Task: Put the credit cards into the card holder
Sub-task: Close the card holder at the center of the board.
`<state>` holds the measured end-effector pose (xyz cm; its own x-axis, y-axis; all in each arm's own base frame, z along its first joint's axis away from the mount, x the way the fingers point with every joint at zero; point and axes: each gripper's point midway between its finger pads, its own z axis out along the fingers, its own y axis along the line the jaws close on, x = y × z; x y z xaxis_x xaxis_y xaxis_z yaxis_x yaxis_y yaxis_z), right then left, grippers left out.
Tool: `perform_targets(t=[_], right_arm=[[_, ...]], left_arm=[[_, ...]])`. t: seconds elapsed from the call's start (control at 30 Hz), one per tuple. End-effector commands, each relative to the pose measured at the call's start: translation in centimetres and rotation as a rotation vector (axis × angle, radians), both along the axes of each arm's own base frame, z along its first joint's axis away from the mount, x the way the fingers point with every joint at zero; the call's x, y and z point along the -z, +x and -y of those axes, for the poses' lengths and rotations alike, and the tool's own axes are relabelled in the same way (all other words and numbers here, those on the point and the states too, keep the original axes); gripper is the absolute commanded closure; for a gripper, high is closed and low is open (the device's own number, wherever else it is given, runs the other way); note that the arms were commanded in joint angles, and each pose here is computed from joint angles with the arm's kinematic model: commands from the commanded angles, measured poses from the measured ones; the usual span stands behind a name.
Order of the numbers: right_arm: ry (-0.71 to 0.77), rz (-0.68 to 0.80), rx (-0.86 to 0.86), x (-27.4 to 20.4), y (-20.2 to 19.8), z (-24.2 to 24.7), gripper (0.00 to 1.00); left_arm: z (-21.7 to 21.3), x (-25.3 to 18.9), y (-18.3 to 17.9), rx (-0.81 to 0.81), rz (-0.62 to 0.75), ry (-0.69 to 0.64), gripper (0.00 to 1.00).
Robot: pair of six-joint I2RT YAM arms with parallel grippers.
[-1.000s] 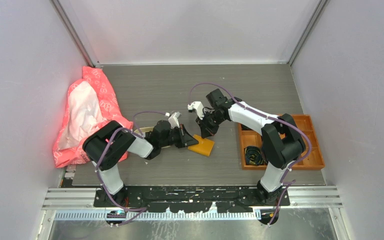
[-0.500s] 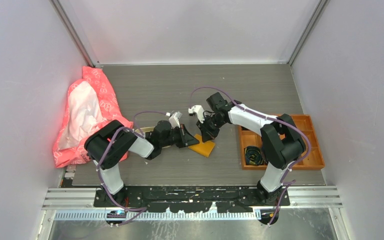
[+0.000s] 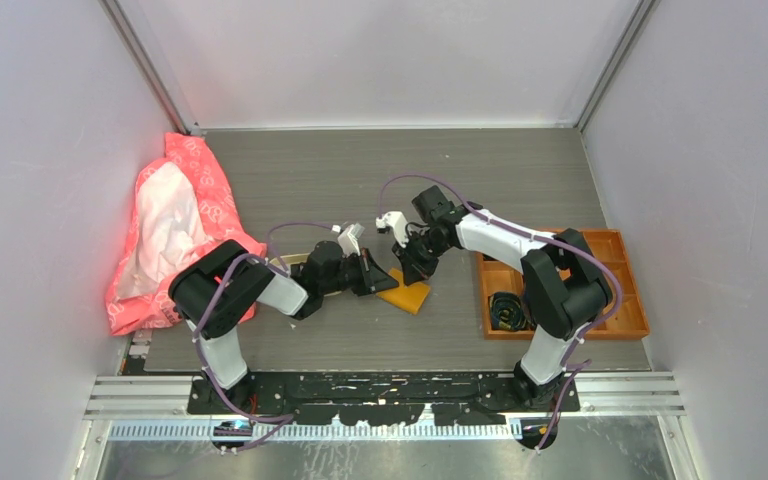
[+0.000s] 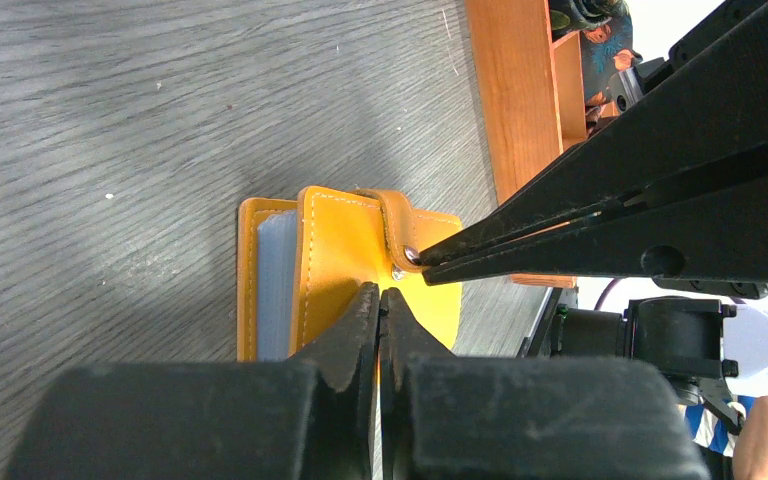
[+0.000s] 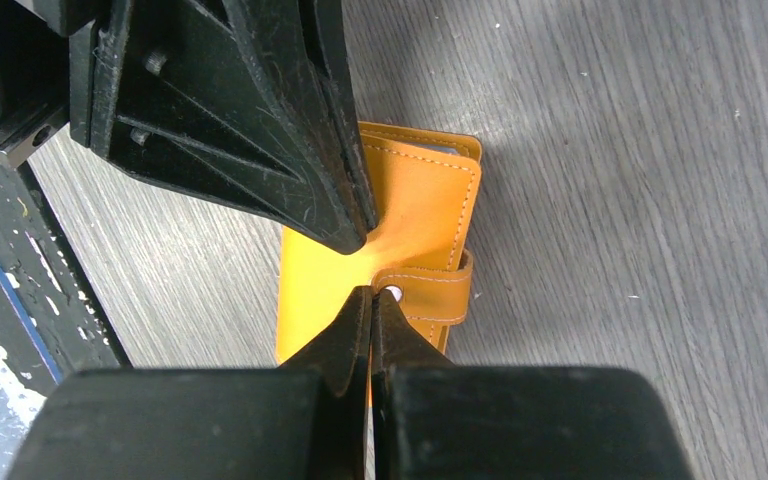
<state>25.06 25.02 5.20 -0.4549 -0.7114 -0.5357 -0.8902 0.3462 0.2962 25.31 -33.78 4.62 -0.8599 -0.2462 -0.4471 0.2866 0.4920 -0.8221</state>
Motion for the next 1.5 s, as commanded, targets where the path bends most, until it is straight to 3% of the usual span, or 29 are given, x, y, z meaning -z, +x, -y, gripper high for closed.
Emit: perform_targets(t=[0.0, 0.53, 0.8, 1.03, 1.13, 1.33, 1.47], right_arm=[[0.054, -0.017, -0.034, -1.8, -1.7, -1.0, 0.99], [0.008, -0.027, -0.044, -0.9, -2.3, -0.5, 0.99], [-0.016, -0.01, -0.017, -0.5, -1.6, -0.2, 0.99], [-0.014, -0.009, -0.009, -0.6, -1.5, -0.3, 0.99], [-0.01, -0.012, -0.005, -0.7, -1.4, -0.3, 0.99], [-0.004, -0.013, -0.003, -0.9, -1.4, -0.3, 0.99], [-0.001, -0.014, -0.002, -1.0, -1.4, -0.3, 0.99]], left_arm=[[-0.6, 1.4, 0.2, -0.024, 0.002, 0.051, 1.0], [-0.2, 0.2, -0.1, -0.007, 0.034, 0.018, 1.0], [-0.3, -4.5, -0.8, 0.01, 0.127, -0.067, 0.84], [-1.1, -5.8, -2.6, 0.051, 0.17, -0.036, 0.74], [-1.0, -4.9, -3.5, 0.083, 0.17, 0.005, 0.76], [0.0, -2.3, -4.1, 0.123, 0.11, 0.031, 0.99], [0.3, -0.9, -4.0, 0.118, 0.072, 0.041, 1.0]])
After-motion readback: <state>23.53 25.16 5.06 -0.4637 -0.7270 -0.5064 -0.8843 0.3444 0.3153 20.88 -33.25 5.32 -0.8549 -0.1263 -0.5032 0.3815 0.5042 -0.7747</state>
